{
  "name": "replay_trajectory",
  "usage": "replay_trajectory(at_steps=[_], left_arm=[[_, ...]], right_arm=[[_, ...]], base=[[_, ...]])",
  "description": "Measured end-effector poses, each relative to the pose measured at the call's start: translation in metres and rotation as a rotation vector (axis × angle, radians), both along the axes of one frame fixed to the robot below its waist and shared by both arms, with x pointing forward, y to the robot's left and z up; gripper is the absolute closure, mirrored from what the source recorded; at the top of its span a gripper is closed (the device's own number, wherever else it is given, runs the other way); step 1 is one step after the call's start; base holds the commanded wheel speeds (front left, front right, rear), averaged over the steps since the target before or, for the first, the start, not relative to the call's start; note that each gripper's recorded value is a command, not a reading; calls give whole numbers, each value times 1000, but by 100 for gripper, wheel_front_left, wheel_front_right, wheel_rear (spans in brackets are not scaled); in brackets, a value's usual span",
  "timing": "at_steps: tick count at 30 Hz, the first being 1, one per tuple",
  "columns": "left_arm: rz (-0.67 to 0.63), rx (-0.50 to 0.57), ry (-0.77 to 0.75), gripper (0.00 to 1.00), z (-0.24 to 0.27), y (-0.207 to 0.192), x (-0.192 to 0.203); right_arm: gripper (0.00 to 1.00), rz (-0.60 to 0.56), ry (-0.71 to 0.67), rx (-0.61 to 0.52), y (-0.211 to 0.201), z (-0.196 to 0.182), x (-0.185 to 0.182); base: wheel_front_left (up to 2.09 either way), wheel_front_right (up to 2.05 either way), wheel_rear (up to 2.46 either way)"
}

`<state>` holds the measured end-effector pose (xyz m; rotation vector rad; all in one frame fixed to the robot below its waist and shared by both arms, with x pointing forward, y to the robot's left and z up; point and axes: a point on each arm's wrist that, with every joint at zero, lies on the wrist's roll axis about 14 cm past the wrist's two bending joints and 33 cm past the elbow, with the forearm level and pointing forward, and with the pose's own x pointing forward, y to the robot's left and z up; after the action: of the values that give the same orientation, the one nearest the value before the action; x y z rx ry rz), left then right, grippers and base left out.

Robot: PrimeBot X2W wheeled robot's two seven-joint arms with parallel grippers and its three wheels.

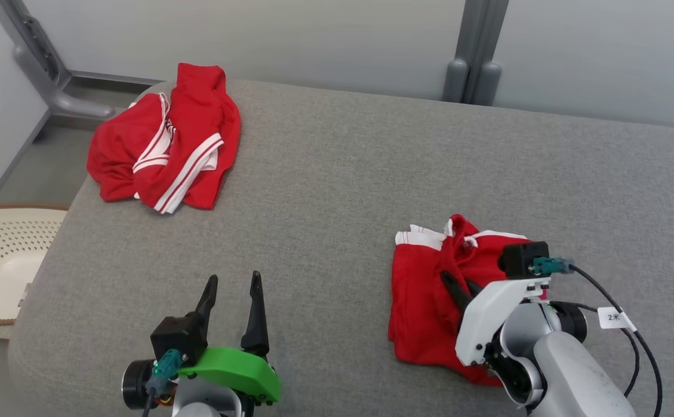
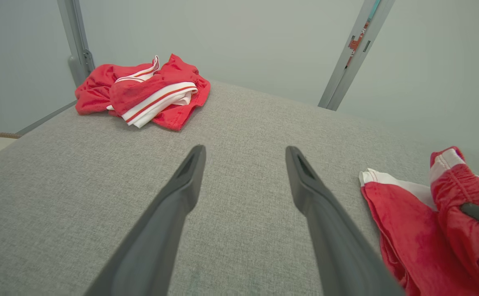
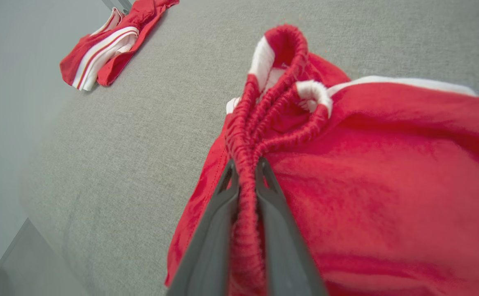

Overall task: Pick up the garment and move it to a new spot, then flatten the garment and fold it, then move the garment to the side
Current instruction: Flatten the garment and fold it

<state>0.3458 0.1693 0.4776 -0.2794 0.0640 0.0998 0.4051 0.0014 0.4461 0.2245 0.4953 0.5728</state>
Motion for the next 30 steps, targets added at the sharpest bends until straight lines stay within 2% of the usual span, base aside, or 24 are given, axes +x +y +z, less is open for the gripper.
replay_trajectory(at_steps=[2,3,4,5,6,12,16,25,30], left_arm=[[6,-1,1,0,-1,1,-2],[9,-2,2,0,-2,2,-3],[11,-2,4,0,-2,2,-4],[12,-2,4,0,-2,3,-4],[13,-2,3,0,-2,3,-5],[-10,-4,1,0,-2,-4,-4],[-33,-2,-7,0,0,-10,-2],[-134,29,-91,0,28,-35,18],[-176,10,-132,0,43,-51,29]], right_arm=[[100,20,3,-8,7,-4,-1],[80,35,5,-5,12,-5,-3],[64,48,10,-5,16,-7,-5],[6,66,9,-11,21,-9,-8],[0,77,1,-11,24,-8,-9],[0,133,-52,10,43,1,-19],[0,113,-139,17,39,17,-12],[0,-68,-423,13,-14,76,17],[0,-201,-457,-9,-60,79,16]], base=[[0,0,0],[0,0,0],[0,0,0],[0,0,0],[0,0,0],[0,0,0],[0,0,0],[0,0,0],[0,0,0]])
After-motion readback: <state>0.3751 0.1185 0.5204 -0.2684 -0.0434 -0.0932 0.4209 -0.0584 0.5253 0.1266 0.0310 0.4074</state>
